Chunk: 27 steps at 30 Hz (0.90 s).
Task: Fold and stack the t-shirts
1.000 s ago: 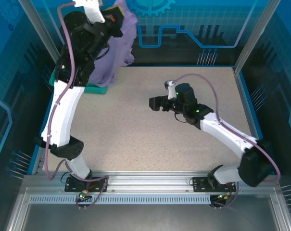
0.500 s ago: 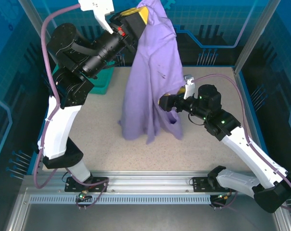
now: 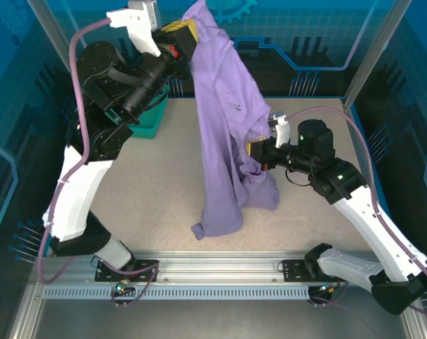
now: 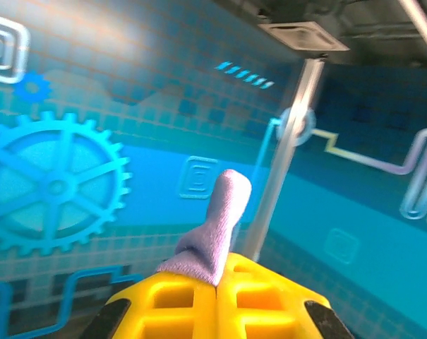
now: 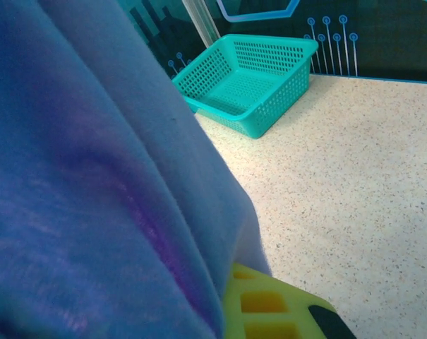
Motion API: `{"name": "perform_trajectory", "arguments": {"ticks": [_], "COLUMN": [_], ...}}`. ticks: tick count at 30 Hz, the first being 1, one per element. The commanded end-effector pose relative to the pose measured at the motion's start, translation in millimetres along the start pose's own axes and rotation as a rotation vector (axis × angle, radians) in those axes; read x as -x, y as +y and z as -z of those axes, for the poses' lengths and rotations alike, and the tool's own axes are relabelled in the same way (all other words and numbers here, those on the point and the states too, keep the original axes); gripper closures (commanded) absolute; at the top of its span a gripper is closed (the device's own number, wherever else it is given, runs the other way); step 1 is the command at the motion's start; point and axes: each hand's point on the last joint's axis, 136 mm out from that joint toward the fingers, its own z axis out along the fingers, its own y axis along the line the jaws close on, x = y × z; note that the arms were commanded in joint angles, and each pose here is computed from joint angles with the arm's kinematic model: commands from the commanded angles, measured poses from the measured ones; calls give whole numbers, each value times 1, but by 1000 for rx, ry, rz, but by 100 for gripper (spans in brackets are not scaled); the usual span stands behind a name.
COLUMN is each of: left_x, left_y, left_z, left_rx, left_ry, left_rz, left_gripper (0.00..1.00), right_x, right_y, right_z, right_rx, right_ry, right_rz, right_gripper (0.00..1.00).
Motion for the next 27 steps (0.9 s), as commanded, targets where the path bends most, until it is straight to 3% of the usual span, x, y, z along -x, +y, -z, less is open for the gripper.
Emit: {"name": "perform_trajectory", "arguments": {"ticks": [1, 10, 12, 16, 18, 21, 22, 24, 26, 27], "left_x": [51, 85, 83, 50, 17, -53, -83, -145, -215, -243], "left_y": [21, 3, -2, 10, 25, 58, 65, 88, 123, 136], "left_z": [35, 70, 62, 9, -30, -102, -129, -172, -200, -203], "left_rx": [107, -11, -33, 14, 27, 67, 68, 114, 194, 235], "left_ry": [-166, -238, -239, -144, -68, 38, 71, 117, 200, 253], "left_rz": [-49, 14, 3, 9, 54, 112, 103, 63, 31, 24], "left_gripper": [100, 100, 100, 100, 100, 100, 92, 45, 14, 4], "right_x": [15, 22, 24, 23, 19, 7, -1, -21, -49, -60], "right_y": [25, 74, 73, 32, -6, -83, -115, -175, -225, -241], "right_z": [17, 34, 33, 14, -1, -20, -24, -28, -30, -28], "right_rx": [75, 289, 280, 119, 28, -98, -164, -290, -335, -345], "right_ry": [17, 80, 73, 85, 115, 130, 128, 120, 106, 100], "right_rz": [10, -15, -25, -86, -189, -420, -499, -645, -829, -902], "right_gripper": [100, 99, 90, 88, 98, 100, 100, 100, 95, 89]}}
